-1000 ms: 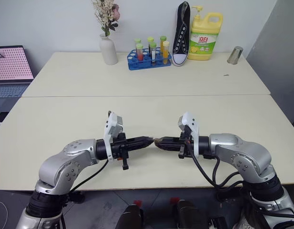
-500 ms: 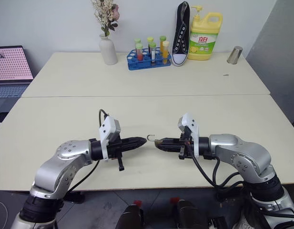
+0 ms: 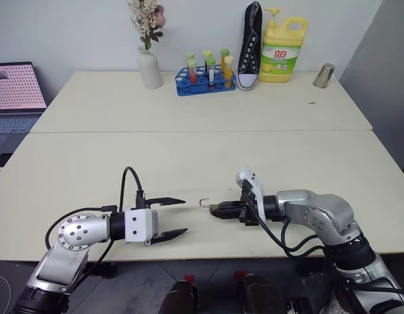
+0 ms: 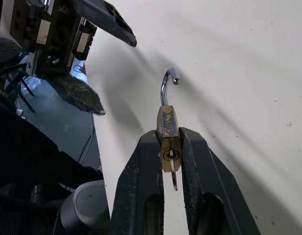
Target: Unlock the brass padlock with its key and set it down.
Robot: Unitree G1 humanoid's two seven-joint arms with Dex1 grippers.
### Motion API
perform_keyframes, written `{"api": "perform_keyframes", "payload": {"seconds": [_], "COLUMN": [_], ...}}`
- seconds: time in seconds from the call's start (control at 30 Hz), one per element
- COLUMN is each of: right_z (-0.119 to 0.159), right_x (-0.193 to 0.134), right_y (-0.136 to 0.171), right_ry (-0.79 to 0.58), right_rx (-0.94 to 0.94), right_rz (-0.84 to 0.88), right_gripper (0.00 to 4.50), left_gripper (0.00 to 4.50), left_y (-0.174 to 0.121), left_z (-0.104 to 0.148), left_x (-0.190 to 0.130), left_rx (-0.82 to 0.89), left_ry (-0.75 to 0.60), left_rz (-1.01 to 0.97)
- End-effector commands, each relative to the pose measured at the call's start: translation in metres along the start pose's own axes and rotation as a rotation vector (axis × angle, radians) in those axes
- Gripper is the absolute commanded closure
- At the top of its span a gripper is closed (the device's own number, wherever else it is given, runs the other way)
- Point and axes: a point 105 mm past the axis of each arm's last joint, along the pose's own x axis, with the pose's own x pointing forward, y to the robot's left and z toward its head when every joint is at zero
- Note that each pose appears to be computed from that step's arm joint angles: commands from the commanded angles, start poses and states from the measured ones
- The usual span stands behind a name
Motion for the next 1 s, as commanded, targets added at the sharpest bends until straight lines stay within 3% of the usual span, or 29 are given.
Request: {"api": "perform_keyframes", "payload": {"seconds": [0.03, 0.23, 0.37, 0.47, 0.63, 0.77, 1.0], "right_z": [0.007, 0.011, 0.014, 0.007, 0.005, 0.007, 0.014], "right_x": [0.011, 0.011, 0.0, -0.03, -0.048, -0.084, -0.102], "right_y": [-0.011, -0.034, -0.039, -0.034, -0.027, 0.007, 0.011], "right_ry": [0.018, 0.049, 0.064, 0.109, 0.109, 0.113, 0.05], "right_rx": [0.001, 0.012, -0.074, -0.244, -0.341, -0.572, -0.573], "right_rz": [-0.015, -0.091, -0.119, -0.169, -0.195, -0.159, -0.234], "right_gripper": [4.37, 4.37, 3.05, 1.9, 0.02, 0.02, 0.02], "left_gripper": [0.0, 0.0, 0.0, 0.0, 0.0, 0.0, 0.0], "left_y": [0.003, 0.005, 0.012, 0.023, 0.03, 0.033, 0.033], "left_z": [0.003, -0.001, -0.006, -0.007, -0.01, -0.004, -0.002], "left_x": [-0.001, 0.001, 0.002, 0.004, 0.004, -0.005, -0.011], "left_rx": [0.033, -0.024, -0.118, -0.254, -0.272, -0.322, -0.35], "left_ry": [-0.012, -0.014, 0.005, 0.029, 0.091, 0.117, 0.117], "left_rz": [0.031, 0.062, 0.105, 0.135, 0.169, 0.143, 0.126]}}
